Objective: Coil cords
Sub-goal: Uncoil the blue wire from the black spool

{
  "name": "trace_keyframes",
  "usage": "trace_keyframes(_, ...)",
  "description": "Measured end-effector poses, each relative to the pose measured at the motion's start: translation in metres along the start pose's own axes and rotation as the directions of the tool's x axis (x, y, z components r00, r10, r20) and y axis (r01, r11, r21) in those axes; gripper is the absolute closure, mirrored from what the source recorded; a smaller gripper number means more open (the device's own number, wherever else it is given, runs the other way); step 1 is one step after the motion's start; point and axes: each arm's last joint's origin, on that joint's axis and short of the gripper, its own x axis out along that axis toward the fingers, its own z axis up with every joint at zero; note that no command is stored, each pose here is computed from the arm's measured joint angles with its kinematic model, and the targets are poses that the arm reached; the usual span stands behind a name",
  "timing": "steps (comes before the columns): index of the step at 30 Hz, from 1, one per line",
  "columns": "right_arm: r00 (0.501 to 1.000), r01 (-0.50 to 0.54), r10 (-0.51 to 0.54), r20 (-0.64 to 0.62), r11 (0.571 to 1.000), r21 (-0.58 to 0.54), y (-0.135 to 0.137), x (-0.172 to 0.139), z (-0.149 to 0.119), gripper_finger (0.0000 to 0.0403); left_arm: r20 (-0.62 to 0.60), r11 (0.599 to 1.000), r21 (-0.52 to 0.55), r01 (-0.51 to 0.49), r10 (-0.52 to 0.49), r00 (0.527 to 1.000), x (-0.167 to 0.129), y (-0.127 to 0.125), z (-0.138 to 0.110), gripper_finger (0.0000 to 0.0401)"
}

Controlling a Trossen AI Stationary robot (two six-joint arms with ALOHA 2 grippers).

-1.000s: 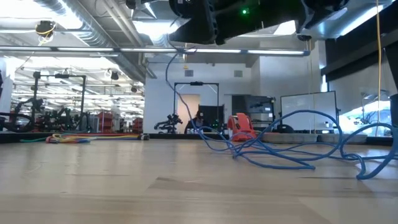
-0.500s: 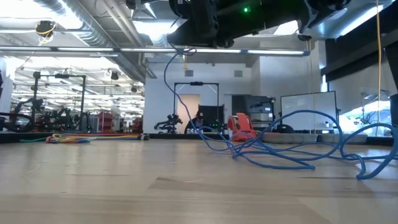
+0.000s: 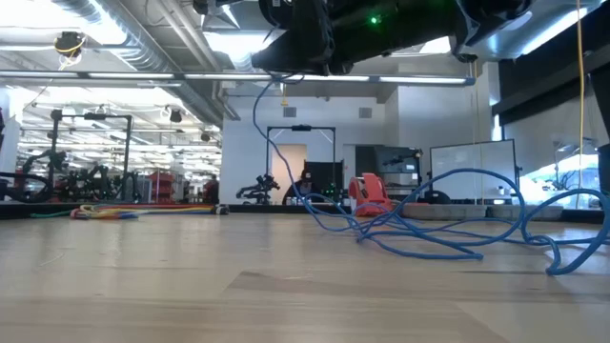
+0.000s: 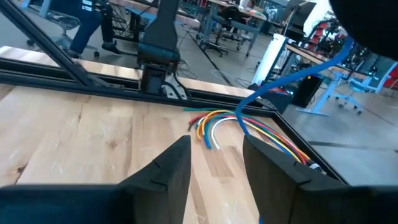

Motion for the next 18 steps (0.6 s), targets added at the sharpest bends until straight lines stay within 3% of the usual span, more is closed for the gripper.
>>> trace_keyframes(18,0.996,-0.019,0.021,-0.082,1.000,0.024,-0.017,0.009,-0.012,0.0253,0.001,1.000,-0.005,0.000,0.000,1.000,0.000,0.000,0.000,0.0396)
